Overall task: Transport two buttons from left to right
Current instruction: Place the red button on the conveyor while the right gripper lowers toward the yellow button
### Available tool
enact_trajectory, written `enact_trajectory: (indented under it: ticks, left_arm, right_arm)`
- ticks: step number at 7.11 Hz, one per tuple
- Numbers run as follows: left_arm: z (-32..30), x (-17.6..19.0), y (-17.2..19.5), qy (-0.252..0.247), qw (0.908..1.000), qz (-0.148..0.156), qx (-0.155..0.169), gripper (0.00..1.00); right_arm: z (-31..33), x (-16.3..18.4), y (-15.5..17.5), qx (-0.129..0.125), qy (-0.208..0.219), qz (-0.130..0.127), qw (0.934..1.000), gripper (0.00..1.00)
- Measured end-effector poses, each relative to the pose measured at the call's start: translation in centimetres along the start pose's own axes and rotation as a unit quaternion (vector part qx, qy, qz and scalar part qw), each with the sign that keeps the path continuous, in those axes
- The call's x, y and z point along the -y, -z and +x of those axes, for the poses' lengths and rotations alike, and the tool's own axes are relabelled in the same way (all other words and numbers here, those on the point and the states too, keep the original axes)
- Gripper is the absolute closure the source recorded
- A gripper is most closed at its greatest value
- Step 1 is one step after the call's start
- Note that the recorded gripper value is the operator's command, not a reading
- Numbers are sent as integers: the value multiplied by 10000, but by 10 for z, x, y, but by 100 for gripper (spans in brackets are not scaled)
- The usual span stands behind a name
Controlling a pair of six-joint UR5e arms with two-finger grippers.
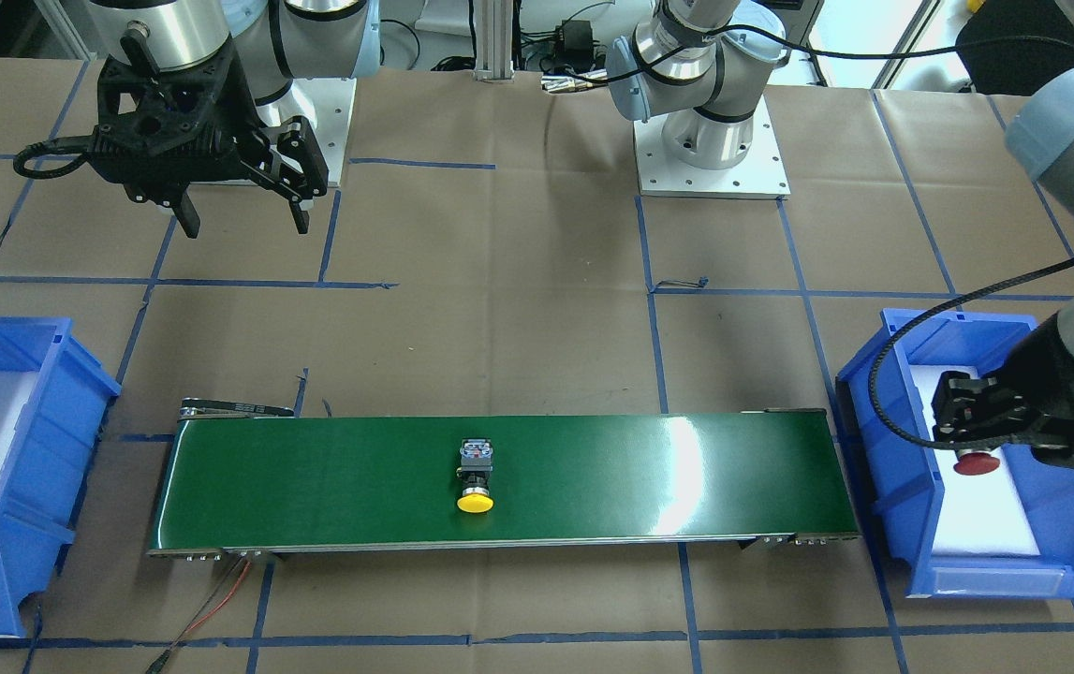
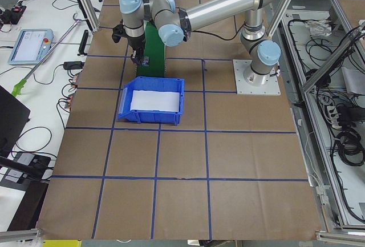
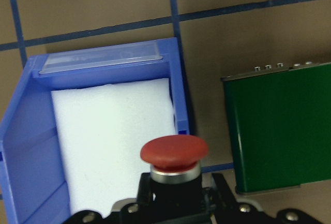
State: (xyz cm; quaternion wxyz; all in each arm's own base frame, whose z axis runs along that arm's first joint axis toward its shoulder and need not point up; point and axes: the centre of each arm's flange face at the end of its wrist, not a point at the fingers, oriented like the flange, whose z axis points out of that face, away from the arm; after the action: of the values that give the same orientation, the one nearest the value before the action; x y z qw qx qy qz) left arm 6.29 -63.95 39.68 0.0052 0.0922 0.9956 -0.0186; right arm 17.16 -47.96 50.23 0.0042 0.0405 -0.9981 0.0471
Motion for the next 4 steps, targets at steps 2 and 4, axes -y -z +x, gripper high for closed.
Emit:
enact_trajectory:
  ticks: [2, 4]
  left_arm:
    - [54, 12, -19, 81, 9999, -119, -78, 90]
    - [83, 10, -49, 220, 9990, -346, -168, 90]
  right_arm:
    - [0, 9, -17, -1, -24, -146, 9999, 0]
    - [0, 14, -29, -2, -36, -220, 9998, 0]
